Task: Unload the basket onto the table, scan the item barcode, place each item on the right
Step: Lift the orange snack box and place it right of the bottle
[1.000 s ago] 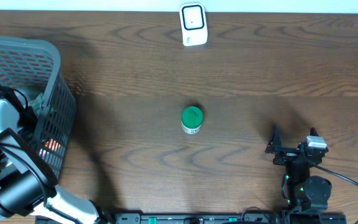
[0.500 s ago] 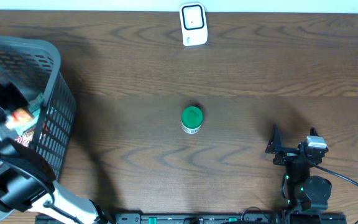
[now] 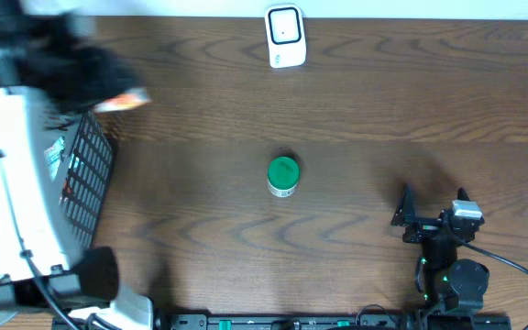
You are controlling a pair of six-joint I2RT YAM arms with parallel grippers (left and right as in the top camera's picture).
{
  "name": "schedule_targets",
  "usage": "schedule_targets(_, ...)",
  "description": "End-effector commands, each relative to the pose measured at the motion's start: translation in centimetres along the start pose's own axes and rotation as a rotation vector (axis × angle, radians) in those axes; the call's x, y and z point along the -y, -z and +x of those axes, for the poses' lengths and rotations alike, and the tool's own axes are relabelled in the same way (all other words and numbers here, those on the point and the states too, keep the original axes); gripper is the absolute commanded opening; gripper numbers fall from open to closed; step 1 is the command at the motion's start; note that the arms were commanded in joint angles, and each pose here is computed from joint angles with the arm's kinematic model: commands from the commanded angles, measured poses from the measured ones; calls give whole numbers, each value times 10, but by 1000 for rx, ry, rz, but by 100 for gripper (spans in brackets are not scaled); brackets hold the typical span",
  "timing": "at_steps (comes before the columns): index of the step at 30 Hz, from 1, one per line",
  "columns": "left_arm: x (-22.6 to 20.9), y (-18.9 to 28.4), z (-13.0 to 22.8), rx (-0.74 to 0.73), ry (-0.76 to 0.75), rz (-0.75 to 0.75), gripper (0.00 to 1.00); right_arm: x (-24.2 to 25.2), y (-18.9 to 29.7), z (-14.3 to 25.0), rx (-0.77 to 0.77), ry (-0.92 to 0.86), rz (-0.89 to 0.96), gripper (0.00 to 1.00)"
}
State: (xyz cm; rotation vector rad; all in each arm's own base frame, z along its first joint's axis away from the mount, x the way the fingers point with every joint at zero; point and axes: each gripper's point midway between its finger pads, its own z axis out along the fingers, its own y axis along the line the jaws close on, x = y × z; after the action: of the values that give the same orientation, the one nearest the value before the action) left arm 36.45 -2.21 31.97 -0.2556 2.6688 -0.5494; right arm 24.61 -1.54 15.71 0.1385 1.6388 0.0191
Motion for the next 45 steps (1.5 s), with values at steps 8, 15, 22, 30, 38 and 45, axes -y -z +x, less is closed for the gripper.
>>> schedule_targets(8, 189, -115, 79, -86, -331, 15, 54, -1, 0, 0, 0, -9, -5, 99)
schedule_targets(15, 234, -227, 159, -200, -488, -104, 55, -1, 0, 0, 0, -9, -5, 99)
schedule_targets(22, 216, -323, 224, -316, -238, -270, 54, -1, 0, 0, 0, -9, -5, 99)
schedule_targets(30, 195, -376, 247, -315, -19, -369, 88, -1, 0, 0, 0, -9, -5, 99)
schedule_targets(38, 266, -276, 158, -95, -299, -107, 99, -1, 0, 0, 0, -9, -5, 99)
schedule_targets(45, 262, -90, 62, 220, -521, 45, 99, -1, 0, 0, 0, -9, -5, 99)
